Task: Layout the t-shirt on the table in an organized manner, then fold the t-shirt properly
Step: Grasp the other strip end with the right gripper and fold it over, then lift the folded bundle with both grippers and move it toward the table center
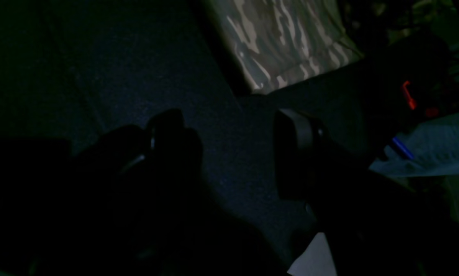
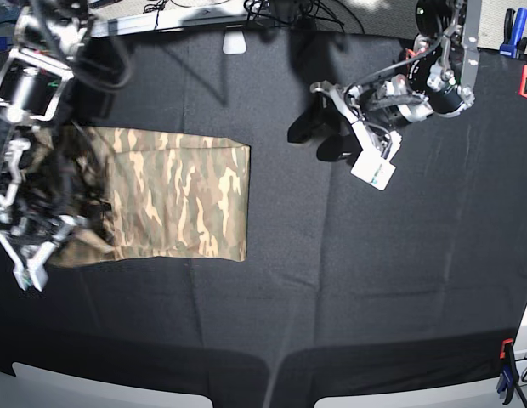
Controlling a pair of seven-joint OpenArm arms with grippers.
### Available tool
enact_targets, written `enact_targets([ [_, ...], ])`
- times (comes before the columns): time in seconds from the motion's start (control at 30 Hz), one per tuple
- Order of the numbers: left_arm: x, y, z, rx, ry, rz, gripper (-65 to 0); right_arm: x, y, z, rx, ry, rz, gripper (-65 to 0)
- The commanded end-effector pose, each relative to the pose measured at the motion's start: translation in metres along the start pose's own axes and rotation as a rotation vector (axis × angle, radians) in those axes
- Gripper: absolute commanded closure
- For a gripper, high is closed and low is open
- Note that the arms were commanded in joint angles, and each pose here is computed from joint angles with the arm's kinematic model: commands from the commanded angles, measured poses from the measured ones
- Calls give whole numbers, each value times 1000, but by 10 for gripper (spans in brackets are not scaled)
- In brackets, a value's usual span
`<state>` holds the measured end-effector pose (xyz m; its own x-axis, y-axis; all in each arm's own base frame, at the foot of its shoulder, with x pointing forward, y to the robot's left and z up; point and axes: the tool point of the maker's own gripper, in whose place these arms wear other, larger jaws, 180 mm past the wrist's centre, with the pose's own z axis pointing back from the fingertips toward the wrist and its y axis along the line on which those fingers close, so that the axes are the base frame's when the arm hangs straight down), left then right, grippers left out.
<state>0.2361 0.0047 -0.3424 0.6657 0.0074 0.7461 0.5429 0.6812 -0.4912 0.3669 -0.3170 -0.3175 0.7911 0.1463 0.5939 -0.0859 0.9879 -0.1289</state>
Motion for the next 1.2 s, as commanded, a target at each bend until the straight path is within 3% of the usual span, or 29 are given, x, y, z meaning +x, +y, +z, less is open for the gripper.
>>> enact_targets([
  [0.0,14,-6,1,-22,-49,-17,-348,25,-3,10,-15,-80,-5,0],
  [0.27,14,-6,1,-22,-47,-17,-348,37,48,4,2,-123,-76,0],
  [0.5,7,-5,1,-22,-13,-18,-348,41,116,-12,96,-132,-131,0],
  [0.8,4,-3,2,-17,10,-23,-348,61,202,-15,175,-149,-43,0],
  [1.07,3,-3,2,-17,10,-23,-348,69,228,-12,168,-147,75,0],
  [1.1,3,-3,2,-17,10,-23,-348,68,231,-11,171,-140,82,-19],
  [1.17,3,-4,2,-18,11,-23,-348,67,234,-11,175,-132,95,-142],
])
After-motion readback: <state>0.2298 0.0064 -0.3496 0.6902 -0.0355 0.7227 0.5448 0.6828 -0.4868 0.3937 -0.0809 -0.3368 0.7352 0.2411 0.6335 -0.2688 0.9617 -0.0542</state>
